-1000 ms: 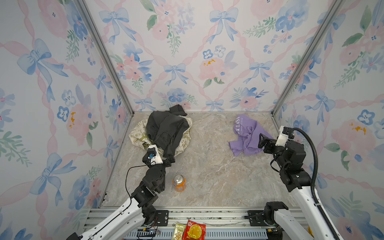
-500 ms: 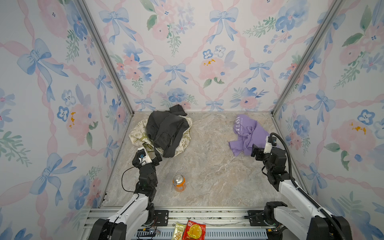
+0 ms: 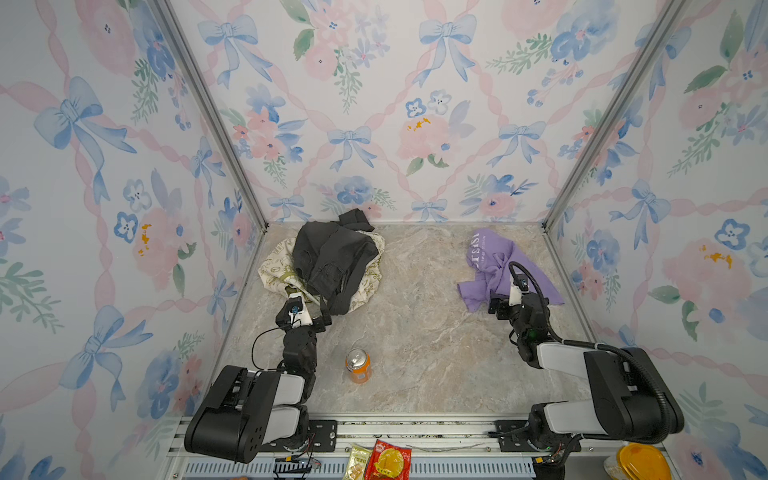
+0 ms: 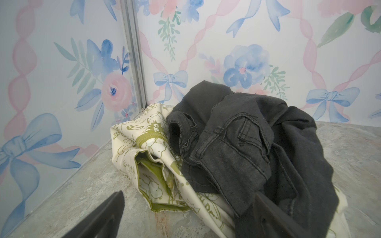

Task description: Pick out a specific cloth from the pile

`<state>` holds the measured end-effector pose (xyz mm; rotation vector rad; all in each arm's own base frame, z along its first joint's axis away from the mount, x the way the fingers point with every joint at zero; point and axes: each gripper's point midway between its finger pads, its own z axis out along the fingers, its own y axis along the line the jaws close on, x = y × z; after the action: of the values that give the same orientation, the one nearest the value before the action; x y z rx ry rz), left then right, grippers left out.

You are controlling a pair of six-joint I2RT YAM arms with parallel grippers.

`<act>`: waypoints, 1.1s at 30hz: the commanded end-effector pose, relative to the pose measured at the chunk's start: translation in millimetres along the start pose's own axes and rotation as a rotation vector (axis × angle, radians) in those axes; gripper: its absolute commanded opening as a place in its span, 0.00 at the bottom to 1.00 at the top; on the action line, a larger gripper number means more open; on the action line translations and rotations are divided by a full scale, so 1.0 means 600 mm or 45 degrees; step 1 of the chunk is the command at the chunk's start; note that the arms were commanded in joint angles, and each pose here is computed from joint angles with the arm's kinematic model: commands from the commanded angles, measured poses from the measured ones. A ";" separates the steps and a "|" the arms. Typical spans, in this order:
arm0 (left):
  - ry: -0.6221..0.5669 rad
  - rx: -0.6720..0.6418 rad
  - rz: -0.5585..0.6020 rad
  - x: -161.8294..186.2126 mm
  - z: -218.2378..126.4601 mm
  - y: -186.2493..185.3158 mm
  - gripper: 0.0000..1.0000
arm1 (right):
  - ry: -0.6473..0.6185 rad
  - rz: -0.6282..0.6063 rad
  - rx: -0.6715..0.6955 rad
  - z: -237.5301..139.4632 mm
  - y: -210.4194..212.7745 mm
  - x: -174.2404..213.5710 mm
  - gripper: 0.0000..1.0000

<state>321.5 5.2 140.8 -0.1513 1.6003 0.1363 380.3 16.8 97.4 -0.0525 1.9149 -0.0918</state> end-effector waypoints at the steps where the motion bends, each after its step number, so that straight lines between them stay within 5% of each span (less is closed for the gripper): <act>1: -0.096 0.042 0.018 -0.030 0.012 -0.012 0.98 | -0.112 -0.009 0.020 0.004 -0.002 -0.020 0.97; 33: 0.051 0.002 0.047 0.016 0.067 -0.017 0.98 | -0.020 0.072 -0.039 0.031 -0.012 -0.009 0.97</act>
<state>361.3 -0.4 131.5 -0.1094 1.6374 0.1548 395.2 8.6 96.1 -0.0301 1.8964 -0.0416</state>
